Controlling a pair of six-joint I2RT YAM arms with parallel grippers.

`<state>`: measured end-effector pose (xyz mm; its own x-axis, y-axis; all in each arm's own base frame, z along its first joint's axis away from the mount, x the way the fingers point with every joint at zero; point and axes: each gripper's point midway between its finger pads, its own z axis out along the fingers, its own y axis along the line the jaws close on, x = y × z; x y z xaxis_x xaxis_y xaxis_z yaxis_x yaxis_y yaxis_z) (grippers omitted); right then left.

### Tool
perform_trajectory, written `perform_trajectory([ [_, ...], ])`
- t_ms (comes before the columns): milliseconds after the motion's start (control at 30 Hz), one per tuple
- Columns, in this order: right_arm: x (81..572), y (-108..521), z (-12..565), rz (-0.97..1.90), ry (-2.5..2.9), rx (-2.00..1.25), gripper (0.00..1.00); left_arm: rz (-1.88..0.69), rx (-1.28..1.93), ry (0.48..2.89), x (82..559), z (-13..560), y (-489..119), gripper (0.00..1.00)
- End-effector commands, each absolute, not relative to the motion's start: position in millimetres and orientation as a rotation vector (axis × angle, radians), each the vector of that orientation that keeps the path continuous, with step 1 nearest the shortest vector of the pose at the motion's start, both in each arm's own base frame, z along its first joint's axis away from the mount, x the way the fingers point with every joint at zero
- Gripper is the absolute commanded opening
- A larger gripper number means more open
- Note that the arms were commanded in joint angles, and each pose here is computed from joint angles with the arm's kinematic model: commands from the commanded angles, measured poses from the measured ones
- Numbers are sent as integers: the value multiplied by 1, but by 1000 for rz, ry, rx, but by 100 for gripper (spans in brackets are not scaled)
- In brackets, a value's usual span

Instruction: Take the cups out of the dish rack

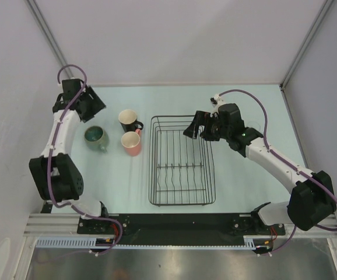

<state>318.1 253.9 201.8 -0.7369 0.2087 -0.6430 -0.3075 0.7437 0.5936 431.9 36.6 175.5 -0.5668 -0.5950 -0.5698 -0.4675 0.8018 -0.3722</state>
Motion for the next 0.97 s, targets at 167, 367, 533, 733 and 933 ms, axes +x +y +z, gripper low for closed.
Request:
perform_trajectory([
  [167, 326, 244, 223, 803, 2155, -96, 99, -292, -351, 2036, 398, 298, -59, 100],
  [367, 325, 237, 226, 719, 2145, -110, 100, -258, -137, 2008, 350, 313, -117, 100],
  [533, 313, 240, 218, 665, 2149, -134, 99, -218, -5, 2076, 311, 281, -143, 100],
  [733, 300, 240, 219, 607, 2101, -98, 99, -229, 74, 2159, 273, 238, -156, 100],
  [933, 293, 239, 226, 577, 2075, -81, 99, -228, 140, 2178, 255, 226, -164, 100],
])
